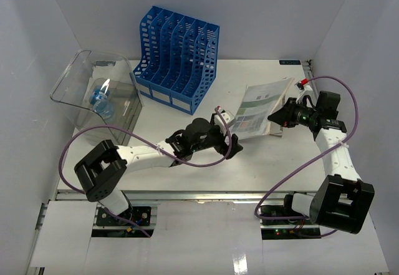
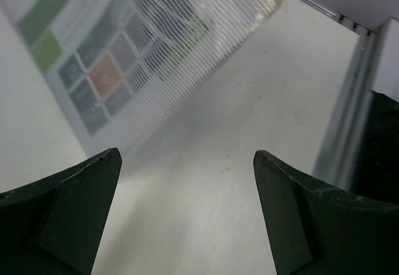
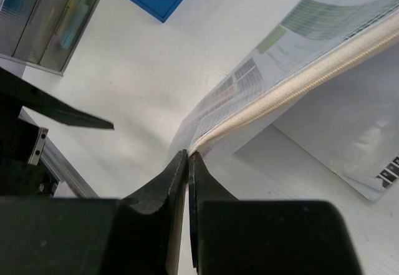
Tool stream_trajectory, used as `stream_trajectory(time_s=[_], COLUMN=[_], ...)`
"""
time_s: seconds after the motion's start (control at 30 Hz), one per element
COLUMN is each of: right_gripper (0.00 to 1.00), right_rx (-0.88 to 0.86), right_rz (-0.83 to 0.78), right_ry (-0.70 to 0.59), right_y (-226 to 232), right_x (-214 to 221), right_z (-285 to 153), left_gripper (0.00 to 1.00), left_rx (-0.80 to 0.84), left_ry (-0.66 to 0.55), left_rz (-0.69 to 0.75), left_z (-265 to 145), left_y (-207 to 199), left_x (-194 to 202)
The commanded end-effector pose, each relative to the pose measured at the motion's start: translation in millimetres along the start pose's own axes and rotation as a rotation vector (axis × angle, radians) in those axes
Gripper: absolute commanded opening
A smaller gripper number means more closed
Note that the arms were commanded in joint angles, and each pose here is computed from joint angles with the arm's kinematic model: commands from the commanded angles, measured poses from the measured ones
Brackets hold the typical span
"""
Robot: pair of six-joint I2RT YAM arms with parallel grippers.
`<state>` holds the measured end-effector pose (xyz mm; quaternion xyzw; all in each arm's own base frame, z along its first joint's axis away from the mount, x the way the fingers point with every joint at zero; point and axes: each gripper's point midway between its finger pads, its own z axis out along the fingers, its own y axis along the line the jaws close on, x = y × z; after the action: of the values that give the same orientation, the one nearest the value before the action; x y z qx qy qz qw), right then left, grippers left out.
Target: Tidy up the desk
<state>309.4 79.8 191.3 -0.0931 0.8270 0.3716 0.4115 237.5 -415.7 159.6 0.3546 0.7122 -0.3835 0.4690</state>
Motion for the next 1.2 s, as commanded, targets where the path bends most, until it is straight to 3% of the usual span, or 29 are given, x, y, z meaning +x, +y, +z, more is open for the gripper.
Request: stream_trajectory(time_s=[0.0, 0.33, 0.73, 1.17], right_gripper=[0.08, 0.08, 0.08, 0.08], right_rx=[-0.031, -0.050, -0.097, -0.157], right_rz=[-0.089, -0.091, -0.110, -0.145], right_ry=[-0.057, -0.059, -0.048, -0.049], right_y=[26.5, 38.3, 63.2, 94.6], right_x=[-29.8, -37.2, -36.0, -41.0], right_z=[-0.9, 3.3, 25.3, 24.5], left_gripper=[0.98, 0.96, 0.93, 0.67], left_rx=[-0.189, -0.162, -0.197, -0.379], left_ry=[-0.110, -0.100, -0.119, -0.141], left_rz=[0.285, 0.394, 0.416, 0.429], left_z=[5.4, 35.9, 30.9, 42.6], left_y=[41.5, 26.9, 19.6, 48.8], left_x=[-40.2, -24.8, -30.0, -36.8])
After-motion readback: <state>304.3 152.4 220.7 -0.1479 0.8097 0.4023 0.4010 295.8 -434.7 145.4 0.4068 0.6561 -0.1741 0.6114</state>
